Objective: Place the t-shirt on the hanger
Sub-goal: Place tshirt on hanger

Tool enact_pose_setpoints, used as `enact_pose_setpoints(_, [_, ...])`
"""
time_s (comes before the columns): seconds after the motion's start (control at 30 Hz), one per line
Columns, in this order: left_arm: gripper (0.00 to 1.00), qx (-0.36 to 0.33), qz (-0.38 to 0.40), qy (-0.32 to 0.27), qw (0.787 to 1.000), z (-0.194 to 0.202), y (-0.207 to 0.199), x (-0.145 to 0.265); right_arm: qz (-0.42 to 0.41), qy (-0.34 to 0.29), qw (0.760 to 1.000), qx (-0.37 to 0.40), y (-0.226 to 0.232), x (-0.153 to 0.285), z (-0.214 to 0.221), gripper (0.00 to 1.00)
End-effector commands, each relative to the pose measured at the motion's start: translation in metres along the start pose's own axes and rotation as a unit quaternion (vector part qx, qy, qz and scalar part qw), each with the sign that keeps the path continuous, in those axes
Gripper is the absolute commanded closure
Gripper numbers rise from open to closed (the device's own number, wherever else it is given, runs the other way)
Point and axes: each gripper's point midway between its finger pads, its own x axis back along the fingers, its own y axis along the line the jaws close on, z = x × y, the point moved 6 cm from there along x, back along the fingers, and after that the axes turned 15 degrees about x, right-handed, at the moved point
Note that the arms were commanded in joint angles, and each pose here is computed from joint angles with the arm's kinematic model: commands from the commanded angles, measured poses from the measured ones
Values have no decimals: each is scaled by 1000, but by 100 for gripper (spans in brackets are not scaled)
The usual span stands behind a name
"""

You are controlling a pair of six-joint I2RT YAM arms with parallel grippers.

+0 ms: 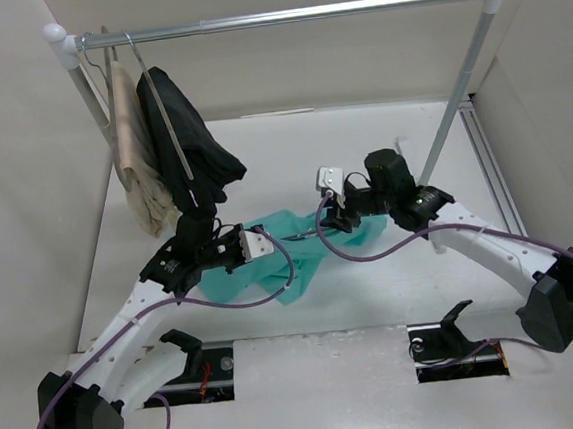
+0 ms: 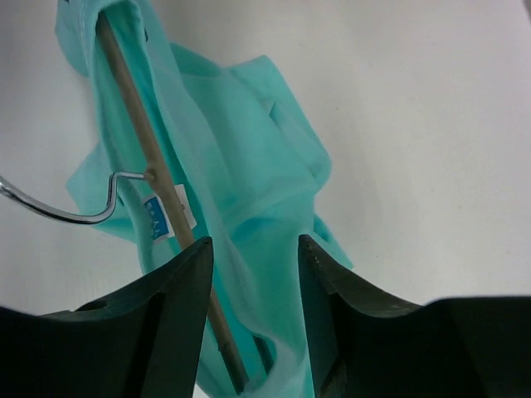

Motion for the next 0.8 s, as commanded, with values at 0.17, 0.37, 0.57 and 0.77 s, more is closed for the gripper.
enact_pose_setpoints(0.17, [100,-7,-1,-24,1000,-7,-2,2,-41,-19,999,18,15,-15,-5,52])
enact_pose_setpoints(0.37, [100,-5,-3,-28,1000,-8,-1,2,-52,-3,999,8,25,-26,7,53])
enact_pose_setpoints(0.57, [100,-5,-12,-23,1000,-7,1,3,-48,3,999,5,31,-19,5,53])
enact_pose_setpoints(0.77, [100,-7,-6,-13,1000,1,-2,1,-26,-5,1000,11,31,3,-14,53])
